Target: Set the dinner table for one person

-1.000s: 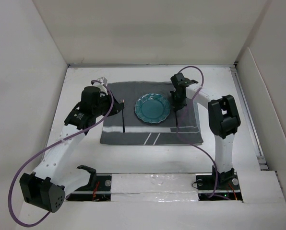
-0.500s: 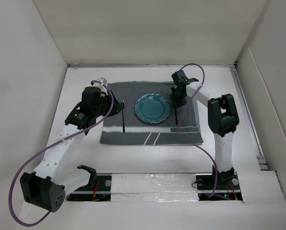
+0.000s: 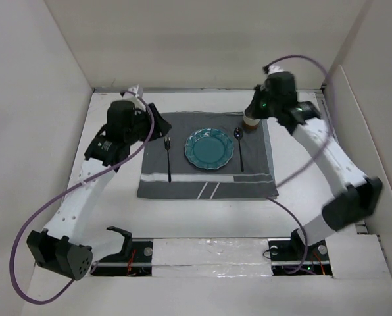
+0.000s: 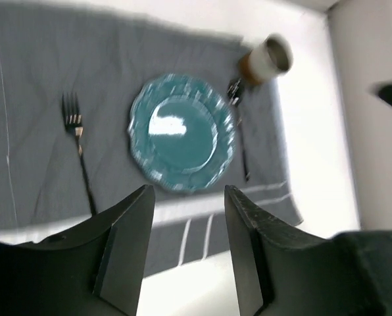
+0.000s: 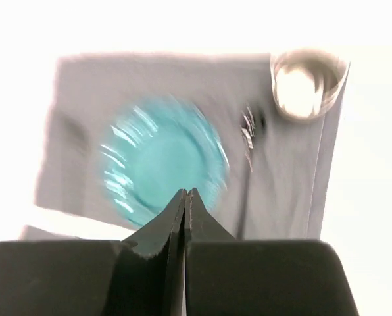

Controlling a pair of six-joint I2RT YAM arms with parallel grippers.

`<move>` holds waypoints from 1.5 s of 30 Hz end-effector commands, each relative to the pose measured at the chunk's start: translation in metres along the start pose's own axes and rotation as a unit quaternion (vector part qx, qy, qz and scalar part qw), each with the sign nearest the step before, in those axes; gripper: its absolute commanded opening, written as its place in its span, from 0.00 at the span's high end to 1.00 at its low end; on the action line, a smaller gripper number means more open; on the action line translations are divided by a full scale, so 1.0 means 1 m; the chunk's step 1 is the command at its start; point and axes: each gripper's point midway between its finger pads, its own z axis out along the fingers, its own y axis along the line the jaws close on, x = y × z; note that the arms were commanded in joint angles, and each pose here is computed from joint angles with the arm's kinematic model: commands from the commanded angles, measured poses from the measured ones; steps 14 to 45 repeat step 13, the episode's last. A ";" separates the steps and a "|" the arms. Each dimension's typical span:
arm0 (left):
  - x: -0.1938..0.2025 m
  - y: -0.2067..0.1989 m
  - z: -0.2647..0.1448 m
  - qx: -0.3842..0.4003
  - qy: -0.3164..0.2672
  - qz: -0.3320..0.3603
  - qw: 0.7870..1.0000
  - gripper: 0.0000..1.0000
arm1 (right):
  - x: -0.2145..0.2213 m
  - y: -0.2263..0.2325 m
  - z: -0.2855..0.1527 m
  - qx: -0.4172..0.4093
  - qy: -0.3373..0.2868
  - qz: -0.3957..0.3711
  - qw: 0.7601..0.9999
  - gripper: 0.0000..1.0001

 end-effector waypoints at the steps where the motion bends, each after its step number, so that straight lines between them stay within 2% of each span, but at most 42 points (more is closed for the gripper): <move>1: -0.091 -0.057 -0.037 0.061 -0.123 0.020 0.990 0.56 | -0.081 0.017 -0.118 -0.048 -0.205 0.016 0.977 1.00; 2: -0.105 -0.064 -0.043 0.062 -0.140 0.021 0.988 0.55 | -0.108 0.017 -0.181 -0.069 -0.299 0.030 0.951 1.00; 3: -0.120 -0.065 -0.053 0.050 -0.165 0.017 0.985 0.54 | -0.115 0.003 -0.206 -0.052 -0.343 0.049 0.937 1.00; 4: -0.142 -0.075 -0.073 0.054 -0.201 0.016 0.978 0.53 | -0.109 -0.009 -0.216 -0.037 -0.362 0.064 0.929 0.92; 5: -0.154 -0.078 -0.090 0.052 -0.229 0.013 0.972 0.52 | -0.114 -0.016 -0.261 -0.043 -0.419 0.088 0.903 0.76; 6: -0.169 -0.069 -0.105 0.022 -0.270 0.003 0.963 0.47 | -0.113 -0.031 -0.273 -0.019 -0.438 0.105 0.893 0.69; 8: -0.181 -0.065 -0.138 0.011 -0.323 -0.009 0.946 0.42 | -0.104 -0.053 -0.278 0.017 -0.445 0.114 0.888 0.59; 9: -0.189 -0.058 -0.152 -0.002 -0.356 -0.019 0.934 0.39 | -0.100 -0.058 -0.279 0.023 -0.443 0.114 0.889 0.48; 12: -0.176 -0.042 -0.157 -0.016 -0.371 -0.022 0.928 0.37 | -0.082 -0.073 -0.247 0.061 -0.389 0.112 0.912 0.41; 13: -0.168 -0.037 -0.149 -0.023 -0.359 -0.024 0.933 0.32 | -0.079 -0.073 -0.241 0.060 -0.378 0.110 0.917 0.39; 45: -0.168 -0.037 -0.149 -0.023 -0.359 -0.024 0.933 0.32 | -0.079 -0.073 -0.241 0.060 -0.378 0.110 0.917 0.39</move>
